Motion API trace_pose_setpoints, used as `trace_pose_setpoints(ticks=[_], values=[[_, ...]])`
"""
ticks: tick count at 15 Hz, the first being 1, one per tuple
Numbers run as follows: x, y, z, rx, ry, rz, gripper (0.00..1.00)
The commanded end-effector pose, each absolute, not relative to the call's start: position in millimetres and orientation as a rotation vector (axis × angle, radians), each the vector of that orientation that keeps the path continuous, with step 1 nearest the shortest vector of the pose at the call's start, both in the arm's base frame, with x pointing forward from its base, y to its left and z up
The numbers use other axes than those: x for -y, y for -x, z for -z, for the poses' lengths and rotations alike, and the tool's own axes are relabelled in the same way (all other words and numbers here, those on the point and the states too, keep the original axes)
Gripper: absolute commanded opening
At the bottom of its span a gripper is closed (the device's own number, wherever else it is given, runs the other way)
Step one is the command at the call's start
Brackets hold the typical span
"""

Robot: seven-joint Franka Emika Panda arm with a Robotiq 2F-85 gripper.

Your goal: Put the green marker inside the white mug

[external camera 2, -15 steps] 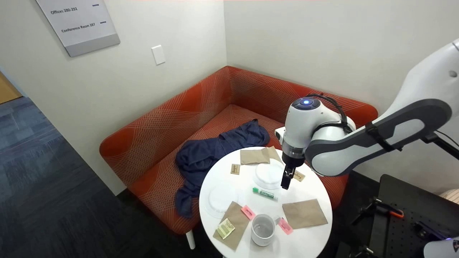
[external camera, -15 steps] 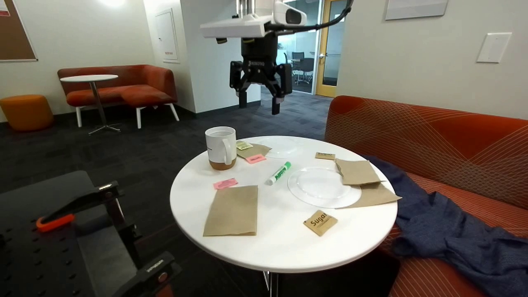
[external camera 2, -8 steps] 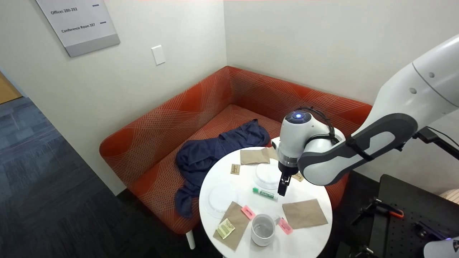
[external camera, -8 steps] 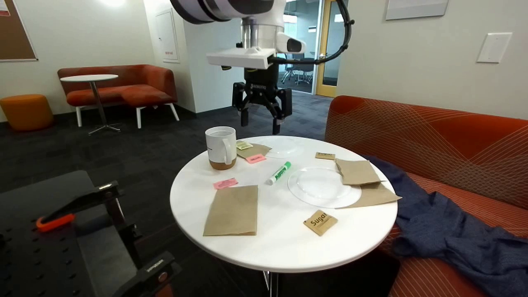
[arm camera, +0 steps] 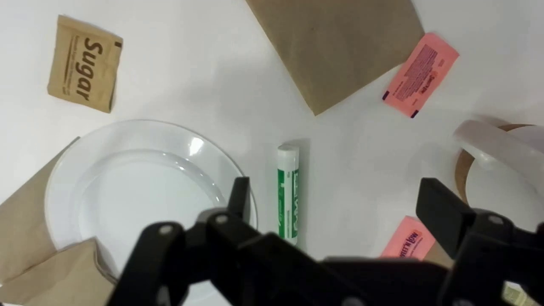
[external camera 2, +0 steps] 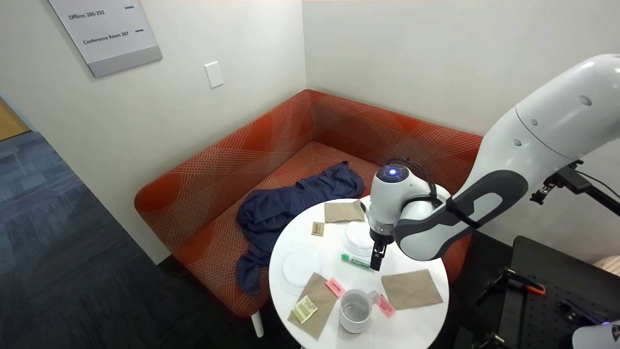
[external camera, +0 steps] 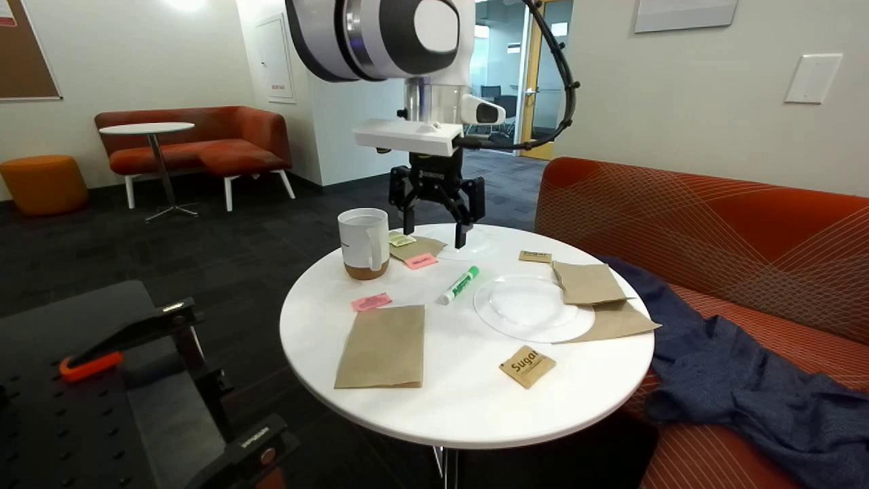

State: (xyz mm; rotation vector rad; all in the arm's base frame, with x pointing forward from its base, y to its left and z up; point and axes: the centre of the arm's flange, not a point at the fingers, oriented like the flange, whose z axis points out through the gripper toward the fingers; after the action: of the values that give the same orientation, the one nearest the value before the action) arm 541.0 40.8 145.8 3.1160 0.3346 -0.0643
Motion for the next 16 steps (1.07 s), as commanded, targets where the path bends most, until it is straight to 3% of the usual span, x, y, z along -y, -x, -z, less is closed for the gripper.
trace_pose_setpoints(ticks=[1, 16], values=[[-39.1, -563.6, -128.5, -0.365, -3.094, 0.049, 1.00], [-37.0, -623.8, -78.7, -0.386, -3.070, 0.087, 1.00]])
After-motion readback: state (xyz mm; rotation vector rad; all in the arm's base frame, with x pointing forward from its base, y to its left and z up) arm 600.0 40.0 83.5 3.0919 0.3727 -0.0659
